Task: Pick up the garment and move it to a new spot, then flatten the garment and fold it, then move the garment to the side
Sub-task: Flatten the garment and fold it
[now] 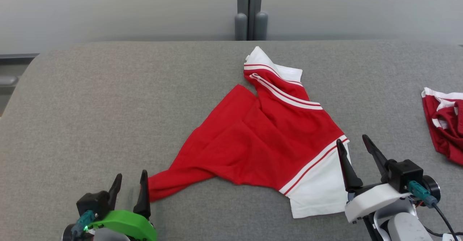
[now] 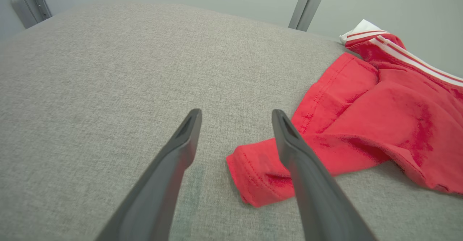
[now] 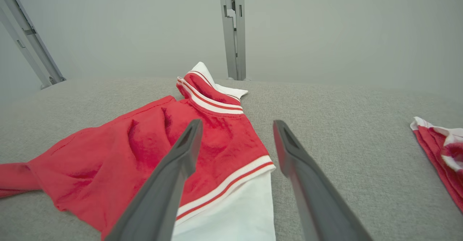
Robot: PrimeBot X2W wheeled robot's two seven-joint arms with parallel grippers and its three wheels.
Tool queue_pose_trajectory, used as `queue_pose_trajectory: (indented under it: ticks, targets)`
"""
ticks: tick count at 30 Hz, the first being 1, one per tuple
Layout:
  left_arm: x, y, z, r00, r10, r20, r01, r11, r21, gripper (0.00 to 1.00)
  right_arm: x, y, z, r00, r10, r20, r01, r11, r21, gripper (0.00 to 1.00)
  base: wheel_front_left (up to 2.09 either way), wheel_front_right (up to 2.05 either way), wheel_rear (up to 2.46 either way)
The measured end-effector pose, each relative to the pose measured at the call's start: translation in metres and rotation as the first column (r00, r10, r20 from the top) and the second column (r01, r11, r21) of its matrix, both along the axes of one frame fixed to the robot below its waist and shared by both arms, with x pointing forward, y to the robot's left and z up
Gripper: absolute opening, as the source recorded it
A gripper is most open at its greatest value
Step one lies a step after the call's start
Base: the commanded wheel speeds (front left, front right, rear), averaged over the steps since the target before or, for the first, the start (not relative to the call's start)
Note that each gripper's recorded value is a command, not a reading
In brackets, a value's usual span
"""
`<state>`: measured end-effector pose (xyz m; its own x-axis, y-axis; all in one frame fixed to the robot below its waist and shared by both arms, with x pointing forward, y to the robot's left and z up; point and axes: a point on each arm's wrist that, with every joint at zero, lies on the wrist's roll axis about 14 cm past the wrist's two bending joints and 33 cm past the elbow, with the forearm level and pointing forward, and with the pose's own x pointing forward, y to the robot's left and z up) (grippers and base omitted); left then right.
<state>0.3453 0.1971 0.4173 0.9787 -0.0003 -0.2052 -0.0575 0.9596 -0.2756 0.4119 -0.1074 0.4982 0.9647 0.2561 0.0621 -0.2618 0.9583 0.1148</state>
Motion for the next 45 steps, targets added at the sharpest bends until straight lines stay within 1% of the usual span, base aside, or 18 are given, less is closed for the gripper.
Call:
queue_pose_trajectory:
  ticks: [6, 11, 15, 18, 20, 22, 25, 28, 31, 34, 36, 38, 40, 42, 45]
  targets:
    - [0.022, -0.005, 0.016, 0.999, -0.003, 0.051, 0.003, 1.0, -0.012, 1.0, 0.002, 0.004, -0.01, 0.999, 0.013, -0.031, -0.013, 1.0, -0.006, 1.0, 0.0, 0.0, 0.0]
    - [0.032, -0.012, 0.018, 0.998, -0.017, 0.06, 0.019, 1.0, -0.019, 1.0, 0.01, 0.02, -0.017, 0.997, 0.059, -0.051, -0.059, 0.998, -0.006, 1.0, 0.0, 0.0, 0.0]
    - [0.037, -0.016, 0.019, 0.998, -0.024, 0.065, 0.025, 0.999, -0.022, 1.0, 0.018, 0.048, -0.019, 0.988, 0.141, -0.059, -0.142, 0.99, -0.011, 1.0, 0.0, 0.0, 0.0]
    - [0.038, -0.015, 0.019, 0.998, -0.02, 0.063, 0.022, 0.999, -0.026, 1.0, 0.025, 0.076, -0.016, 0.974, 0.222, -0.055, -0.223, 0.975, -0.016, 1.0, 0.0, 0.0, 0.0]
    - [0.038, -0.013, 0.018, 0.998, -0.015, 0.061, 0.016, 1.0, -0.027, 1.0, 0.029, 0.096, -0.016, 0.958, 0.28, -0.059, -0.282, 0.959, -0.02, 1.0, 0.0, 0.0, 0.0]
    - [0.037, -0.012, 0.017, 0.998, -0.009, 0.058, 0.011, 1.0, -0.027, 1.0, 0.032, 0.12, -0.016, 0.935, 0.348, -0.067, -0.35, 0.936, -0.028, 1.0, 0.0, 0.0, 0.0]
    - [0.037, -0.009, 0.017, 0.998, -0.002, 0.057, 0.003, 1.0, -0.025, 1.0, 0.038, 0.152, -0.01, 0.898, 0.436, -0.062, -0.439, 0.897, -0.045, 1.0, 0.0, 0.0, 0.0]
    - [0.034, -0.005, 0.017, 0.999, 0.01, 0.053, -0.009, 1.0, -0.03, 1.0, 0.041, 0.18, -0.014, 0.851, 0.514, -0.104, -0.522, 0.849, -0.076, 1.0, 0.0, 0.0, 0.0]
    - [0.031, -0.001, 0.018, 0.998, 0.024, 0.054, -0.022, 0.999, -0.03, 1.0, 0.049, 0.203, -0.013, 0.814, 0.563, -0.14, -0.578, 0.808, -0.111, 1.0, 0.0, 0.0, 0.0]
    - [0.03, 0.004, 0.02, 0.998, 0.039, 0.059, -0.037, 0.999, -0.032, 1.0, 0.056, 0.218, -0.02, 0.784, 0.587, -0.203, -0.618, 0.772, -0.152, 1.0, 0.0, 0.0, 0.0]
    - [0.027, 0.007, 0.02, 0.997, 0.051, 0.057, -0.049, 0.998, -0.038, 1.0, 0.059, 0.226, -0.031, 0.762, 0.591, -0.266, -0.64, 0.75, -0.168, 1.0, 0.0, 0.0, 0.0]
    - [0.024, 0.011, 0.02, 0.996, 0.065, 0.054, -0.063, 0.997, -0.042, 1.0, 0.062, 0.232, -0.039, 0.746, 0.593, -0.304, -0.658, 0.728, -0.194, 1.0, 0.0, 0.0, 0.0]
    - [0.022, 0.017, 0.019, 0.995, 0.084, 0.049, -0.082, 0.996, -0.042, 1.0, 0.069, 0.234, -0.049, 0.737, 0.577, -0.353, -0.666, 0.71, -0.229, 1.0, 0.0, 0.0, 0.0]
    - [0.02, 0.021, 0.017, 0.995, 0.096, 0.041, -0.094, 0.995, -0.043, 1.0, 0.073, 0.232, -0.063, 0.727, 0.553, -0.407, -0.67, 0.699, -0.249, 1.0, 0.0, 0.0, 0.0]
    - [0.017, 0.025, 0.013, 0.993, 0.113, 0.024, -0.112, 0.993, -0.046, 1.0, 0.071, 0.227, -0.091, 0.694, 0.512, -0.507, -0.692, 0.67, -0.271, 1.0, 0.0, 0.0, 0.0]
